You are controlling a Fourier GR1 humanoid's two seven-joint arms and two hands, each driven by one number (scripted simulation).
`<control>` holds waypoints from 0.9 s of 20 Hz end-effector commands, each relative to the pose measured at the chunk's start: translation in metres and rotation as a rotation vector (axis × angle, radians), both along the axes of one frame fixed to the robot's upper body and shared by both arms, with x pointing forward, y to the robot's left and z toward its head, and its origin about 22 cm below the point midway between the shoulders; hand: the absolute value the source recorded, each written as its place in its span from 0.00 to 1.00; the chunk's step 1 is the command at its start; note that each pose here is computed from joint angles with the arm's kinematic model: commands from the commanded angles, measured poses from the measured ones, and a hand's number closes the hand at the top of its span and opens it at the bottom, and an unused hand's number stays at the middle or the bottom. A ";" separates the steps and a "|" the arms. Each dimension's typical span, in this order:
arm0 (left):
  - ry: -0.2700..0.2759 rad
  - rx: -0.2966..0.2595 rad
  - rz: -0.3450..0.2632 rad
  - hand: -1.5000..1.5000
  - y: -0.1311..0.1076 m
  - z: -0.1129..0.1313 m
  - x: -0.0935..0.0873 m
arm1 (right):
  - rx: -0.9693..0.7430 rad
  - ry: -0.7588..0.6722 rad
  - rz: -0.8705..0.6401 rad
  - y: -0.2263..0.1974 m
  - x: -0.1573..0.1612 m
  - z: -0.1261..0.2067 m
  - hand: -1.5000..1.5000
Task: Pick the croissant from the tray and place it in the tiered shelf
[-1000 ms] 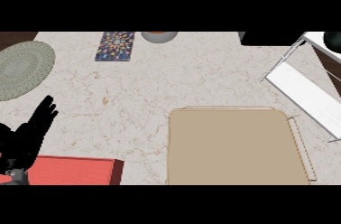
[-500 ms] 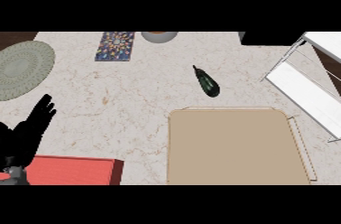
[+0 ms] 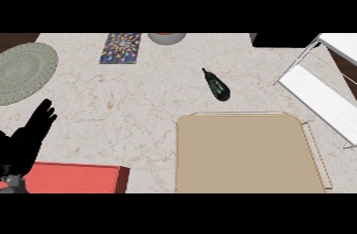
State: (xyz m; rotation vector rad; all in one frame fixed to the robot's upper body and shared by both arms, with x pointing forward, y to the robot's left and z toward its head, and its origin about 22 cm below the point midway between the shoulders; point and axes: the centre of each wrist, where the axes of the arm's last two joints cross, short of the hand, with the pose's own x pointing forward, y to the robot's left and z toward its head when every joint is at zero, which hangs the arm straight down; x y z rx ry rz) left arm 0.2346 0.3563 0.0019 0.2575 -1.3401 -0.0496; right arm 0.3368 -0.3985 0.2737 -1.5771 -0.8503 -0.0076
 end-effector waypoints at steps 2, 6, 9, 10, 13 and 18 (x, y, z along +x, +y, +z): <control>-0.009 0.000 0.003 0.50 0.001 -0.010 -0.003 | -0.024 -0.008 0.031 -0.018 -0.003 -0.008 0.00; 0.000 -0.012 -0.010 0.50 -0.021 -0.002 0.010 | 0.028 -0.106 0.047 -0.027 0.008 -0.007 0.00; -0.006 0.007 0.013 0.50 -0.013 -0.002 -0.002 | 0.089 -0.212 0.066 -0.004 0.005 0.001 0.00; 0.003 0.016 -0.001 0.50 -0.006 0.007 0.004 | 0.098 -0.238 0.070 -0.008 -0.002 0.006 0.00; 0.008 0.009 0.011 0.50 -0.009 -0.008 -0.003 | 0.217 -0.332 0.088 -0.012 -0.014 0.010 0.00; 0.010 -0.026 0.020 0.50 -0.004 -0.017 -0.009 | 0.276 -0.465 0.114 -0.026 -0.041 0.037 0.00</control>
